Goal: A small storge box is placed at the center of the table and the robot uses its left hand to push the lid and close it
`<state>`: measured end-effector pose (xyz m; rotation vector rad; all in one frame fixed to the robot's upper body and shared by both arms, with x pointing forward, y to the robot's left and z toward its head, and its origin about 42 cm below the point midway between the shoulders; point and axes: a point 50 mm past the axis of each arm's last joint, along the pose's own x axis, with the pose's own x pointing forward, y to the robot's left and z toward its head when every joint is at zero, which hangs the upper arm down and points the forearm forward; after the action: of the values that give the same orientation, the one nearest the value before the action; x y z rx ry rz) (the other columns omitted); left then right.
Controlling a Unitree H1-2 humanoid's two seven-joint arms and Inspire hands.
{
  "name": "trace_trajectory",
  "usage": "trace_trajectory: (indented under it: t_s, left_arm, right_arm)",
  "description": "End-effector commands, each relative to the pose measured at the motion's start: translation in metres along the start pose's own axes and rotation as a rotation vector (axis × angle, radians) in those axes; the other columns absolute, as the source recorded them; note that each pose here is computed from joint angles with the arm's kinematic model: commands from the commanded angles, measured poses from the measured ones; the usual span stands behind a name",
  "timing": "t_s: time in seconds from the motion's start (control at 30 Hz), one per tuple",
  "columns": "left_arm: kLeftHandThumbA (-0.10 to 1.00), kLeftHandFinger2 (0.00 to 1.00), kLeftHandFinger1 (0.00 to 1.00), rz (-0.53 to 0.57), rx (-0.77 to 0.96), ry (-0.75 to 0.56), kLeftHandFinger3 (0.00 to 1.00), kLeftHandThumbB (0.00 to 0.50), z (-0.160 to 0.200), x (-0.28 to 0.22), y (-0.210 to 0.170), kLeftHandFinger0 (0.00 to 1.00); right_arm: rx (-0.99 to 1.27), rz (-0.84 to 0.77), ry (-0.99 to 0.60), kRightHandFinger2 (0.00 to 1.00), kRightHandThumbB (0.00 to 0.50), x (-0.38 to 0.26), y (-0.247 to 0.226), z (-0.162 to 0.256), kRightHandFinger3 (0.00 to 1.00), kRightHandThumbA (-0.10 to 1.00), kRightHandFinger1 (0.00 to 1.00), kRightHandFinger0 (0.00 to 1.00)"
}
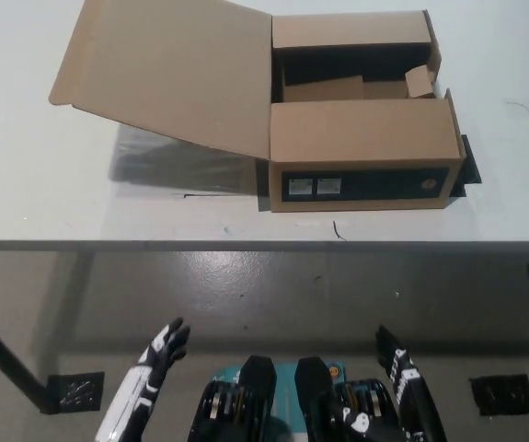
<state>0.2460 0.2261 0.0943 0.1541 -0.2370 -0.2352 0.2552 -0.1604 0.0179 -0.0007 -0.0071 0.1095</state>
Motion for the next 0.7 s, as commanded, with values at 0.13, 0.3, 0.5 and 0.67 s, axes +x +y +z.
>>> trace_trajectory:
  t_s: [0.13,0.3,0.5,0.67]
  left_arm:
    - [1.0,1.0,1.0,-0.167,-0.473,-0.205,1.0,0.31,0.082,0.022,0.019,1.0]
    - [1.0,1.0,1.0,-0.248,-0.916,-0.244,1.0,0.383,0.111,0.045,0.044,1.0]
    - [1.0,1.0,1.0,-0.195,-1.132,-0.25,1.0,0.41,0.115,0.074,0.06,1.0]
    - [1.0,1.0,1.0,-0.177,-1.208,-0.242,1.0,0.404,0.111,0.087,0.066,1.0]
  right_arm:
    - [0.006,-0.013,-0.116,1.0,0.347,0.011,0.0,0.016,1.0,1.0,1.0,1.0]
    - [0.008,-0.017,-0.119,1.0,0.354,0.012,0.0,0.017,1.0,1.0,1.0,1.0]
    - [0.012,-0.011,-0.115,1.0,0.351,0.012,0.0,0.016,1.0,1.0,1.0,1.0]
    - [0.01,-0.01,-0.115,1.0,0.348,0.012,0.0,0.016,1.0,1.0,1.0,1.0]
